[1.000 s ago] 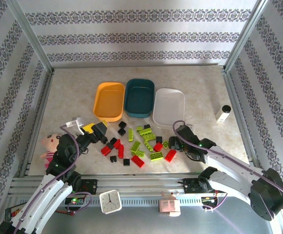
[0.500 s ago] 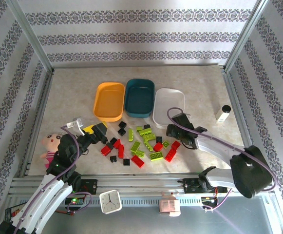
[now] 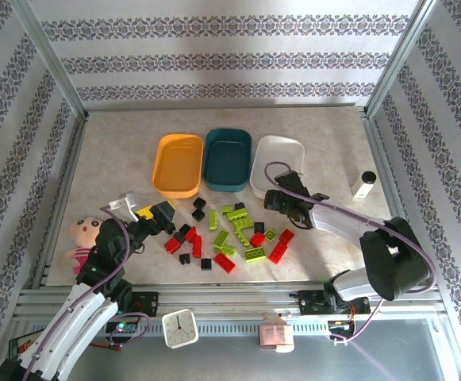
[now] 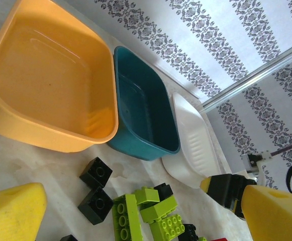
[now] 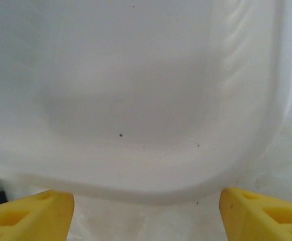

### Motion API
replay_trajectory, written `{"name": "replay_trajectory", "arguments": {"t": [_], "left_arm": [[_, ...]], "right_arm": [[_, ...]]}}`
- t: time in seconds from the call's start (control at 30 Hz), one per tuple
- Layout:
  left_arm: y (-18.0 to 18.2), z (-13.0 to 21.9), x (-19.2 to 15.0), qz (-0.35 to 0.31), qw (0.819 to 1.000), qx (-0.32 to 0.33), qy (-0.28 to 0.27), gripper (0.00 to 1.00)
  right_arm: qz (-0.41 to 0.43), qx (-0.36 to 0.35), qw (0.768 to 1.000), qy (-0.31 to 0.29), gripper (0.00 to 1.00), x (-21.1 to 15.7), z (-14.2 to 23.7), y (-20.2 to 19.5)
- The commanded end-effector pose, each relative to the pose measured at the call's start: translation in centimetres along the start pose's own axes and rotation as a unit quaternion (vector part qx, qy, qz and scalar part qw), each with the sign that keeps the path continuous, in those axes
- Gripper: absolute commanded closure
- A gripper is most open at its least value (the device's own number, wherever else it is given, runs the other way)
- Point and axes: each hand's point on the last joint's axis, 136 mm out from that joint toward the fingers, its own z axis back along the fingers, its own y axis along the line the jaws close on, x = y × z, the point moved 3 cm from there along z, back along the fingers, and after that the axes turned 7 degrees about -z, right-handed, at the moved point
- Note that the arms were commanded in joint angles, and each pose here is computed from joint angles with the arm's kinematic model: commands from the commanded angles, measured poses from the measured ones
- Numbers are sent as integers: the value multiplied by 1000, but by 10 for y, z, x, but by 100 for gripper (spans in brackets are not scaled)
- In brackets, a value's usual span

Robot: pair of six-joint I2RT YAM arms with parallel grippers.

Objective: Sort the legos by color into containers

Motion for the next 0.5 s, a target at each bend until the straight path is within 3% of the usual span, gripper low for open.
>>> {"name": "replay_trajectory", "arguments": {"t": [0.0, 0.23, 0.47], "left_arm": [[0, 0, -7, 7, 1000, -4, 15, 1], [2, -3, -12, 24, 1000, -11, 11, 1], [2, -3, -13, 27, 999, -12, 16, 1]], "right_arm": [[15, -1, 1000, 4, 23, -16, 21, -12], [5, 4, 999, 36, 20, -57, 49, -37], [21, 4, 995, 100, 19, -91, 41, -35]]}}
